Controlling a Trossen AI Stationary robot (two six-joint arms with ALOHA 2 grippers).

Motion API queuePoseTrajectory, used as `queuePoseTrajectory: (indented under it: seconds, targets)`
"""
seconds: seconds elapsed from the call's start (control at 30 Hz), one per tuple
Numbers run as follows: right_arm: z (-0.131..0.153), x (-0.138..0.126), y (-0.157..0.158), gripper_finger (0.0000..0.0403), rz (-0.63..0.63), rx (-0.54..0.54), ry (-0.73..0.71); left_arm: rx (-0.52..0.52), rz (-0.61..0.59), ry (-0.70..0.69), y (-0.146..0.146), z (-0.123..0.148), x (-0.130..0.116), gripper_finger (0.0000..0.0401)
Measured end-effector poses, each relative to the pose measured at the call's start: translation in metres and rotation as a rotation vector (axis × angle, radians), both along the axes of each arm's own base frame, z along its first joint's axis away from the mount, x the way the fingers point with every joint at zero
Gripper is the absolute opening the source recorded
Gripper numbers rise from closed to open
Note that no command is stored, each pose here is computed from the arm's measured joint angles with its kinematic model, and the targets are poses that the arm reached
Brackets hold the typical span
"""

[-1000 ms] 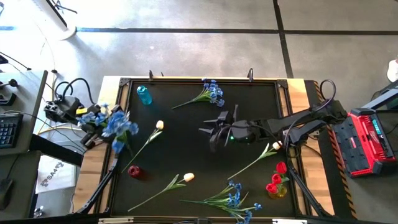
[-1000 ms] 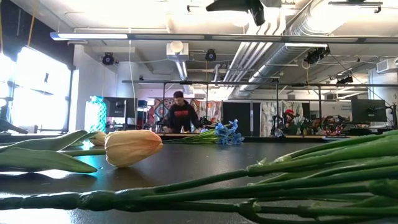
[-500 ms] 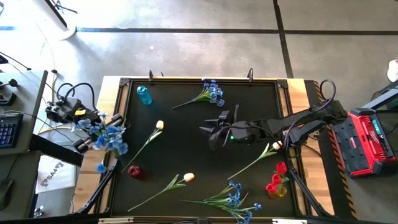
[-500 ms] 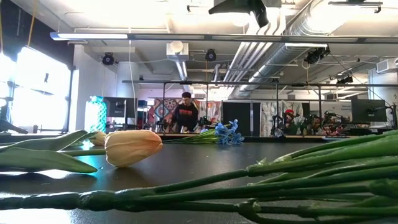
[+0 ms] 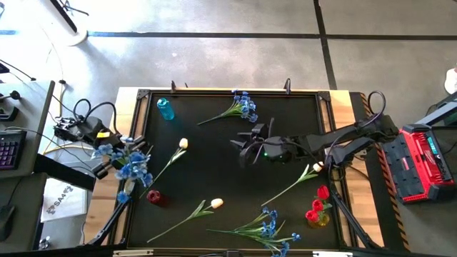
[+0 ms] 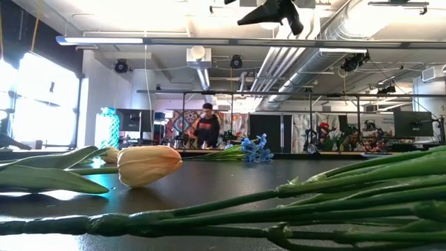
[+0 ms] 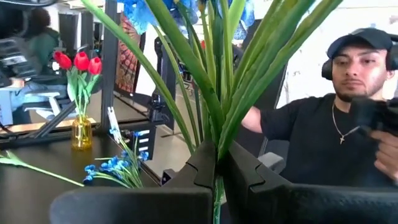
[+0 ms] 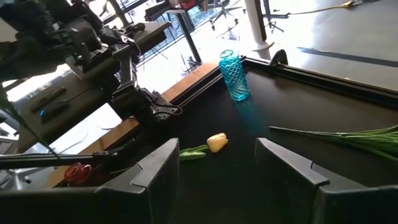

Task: Sort flowers into vase by color
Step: Put the middle blue flowers into the red vase

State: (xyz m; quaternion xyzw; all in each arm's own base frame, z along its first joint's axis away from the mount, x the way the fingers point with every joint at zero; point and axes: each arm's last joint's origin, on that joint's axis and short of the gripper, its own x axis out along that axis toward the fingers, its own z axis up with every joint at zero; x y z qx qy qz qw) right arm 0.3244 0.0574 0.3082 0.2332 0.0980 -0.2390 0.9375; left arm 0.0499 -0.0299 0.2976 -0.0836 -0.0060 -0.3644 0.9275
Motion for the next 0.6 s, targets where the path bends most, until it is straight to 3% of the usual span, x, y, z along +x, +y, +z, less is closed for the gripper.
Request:
queuePoseTrajectory:
  seconds: [0.6]
  targets:
    - [0.0, 0.003, -0.021, 0.02, -0.079, -0.005, -0.002, 0.059, -0.004, -0.011, -0.001, -0.003, 0.001, 0.0]
